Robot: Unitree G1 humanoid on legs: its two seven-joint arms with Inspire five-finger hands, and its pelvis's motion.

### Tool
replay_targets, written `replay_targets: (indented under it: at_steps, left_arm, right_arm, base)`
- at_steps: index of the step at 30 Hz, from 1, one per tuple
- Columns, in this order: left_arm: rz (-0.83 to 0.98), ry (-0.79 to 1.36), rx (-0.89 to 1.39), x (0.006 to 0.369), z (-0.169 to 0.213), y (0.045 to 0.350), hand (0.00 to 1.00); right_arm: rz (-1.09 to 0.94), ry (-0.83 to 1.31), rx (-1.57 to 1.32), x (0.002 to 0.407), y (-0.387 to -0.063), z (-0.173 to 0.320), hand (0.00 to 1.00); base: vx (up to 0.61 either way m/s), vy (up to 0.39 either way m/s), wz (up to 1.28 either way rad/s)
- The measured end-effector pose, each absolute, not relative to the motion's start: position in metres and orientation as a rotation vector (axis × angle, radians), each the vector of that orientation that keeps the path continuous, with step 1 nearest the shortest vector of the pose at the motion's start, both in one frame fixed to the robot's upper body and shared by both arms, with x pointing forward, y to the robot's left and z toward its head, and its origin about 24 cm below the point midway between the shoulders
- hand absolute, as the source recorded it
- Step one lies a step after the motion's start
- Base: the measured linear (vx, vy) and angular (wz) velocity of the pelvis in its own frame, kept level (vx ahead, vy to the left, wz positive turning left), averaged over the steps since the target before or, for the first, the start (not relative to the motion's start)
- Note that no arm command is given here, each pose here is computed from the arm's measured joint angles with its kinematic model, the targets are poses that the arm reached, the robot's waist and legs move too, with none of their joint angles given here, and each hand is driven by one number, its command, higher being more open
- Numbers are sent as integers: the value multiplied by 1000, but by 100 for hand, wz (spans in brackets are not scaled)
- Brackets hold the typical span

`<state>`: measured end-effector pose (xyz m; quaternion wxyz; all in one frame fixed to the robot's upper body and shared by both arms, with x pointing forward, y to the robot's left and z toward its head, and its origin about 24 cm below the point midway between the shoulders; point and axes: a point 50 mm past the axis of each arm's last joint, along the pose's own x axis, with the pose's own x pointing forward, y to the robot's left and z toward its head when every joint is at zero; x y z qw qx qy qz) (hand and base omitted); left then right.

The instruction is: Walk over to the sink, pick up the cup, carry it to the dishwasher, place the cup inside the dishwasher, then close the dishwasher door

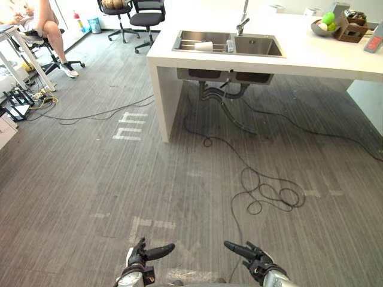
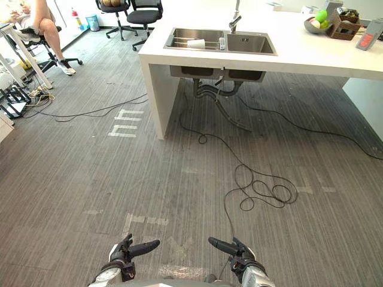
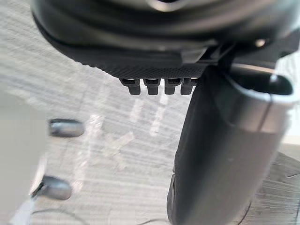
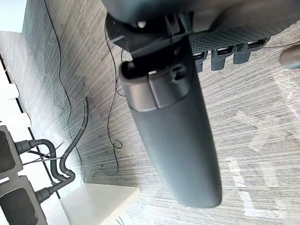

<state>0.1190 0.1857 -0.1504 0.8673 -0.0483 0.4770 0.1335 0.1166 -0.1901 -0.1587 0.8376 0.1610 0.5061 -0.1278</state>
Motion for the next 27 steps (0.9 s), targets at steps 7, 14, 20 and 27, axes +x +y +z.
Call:
replay_targets:
  at_steps: [7,14,20,27]
  left_arm:
    - [291,1041,-101,106,-155,189,100]
    - [275,1057,-134,103,-157,187,100]
    - [258,1042,-145,109,-156,190,100]
    - [297,988,-160,120,-150,201,100]
  right_arm:
    - [-286,1114,348,104,-190,-162,100]
    - [-333,1122,361,101,-193,-163,100]
    - [-400,1142,403,97,-196,-164,100]
    - [-446,1112,463,100,-201,-163,100]
  base:
    - [-37,3,-1]
    - [-9,4,-10]
    - [18,20,4]
    - [74,56,4]
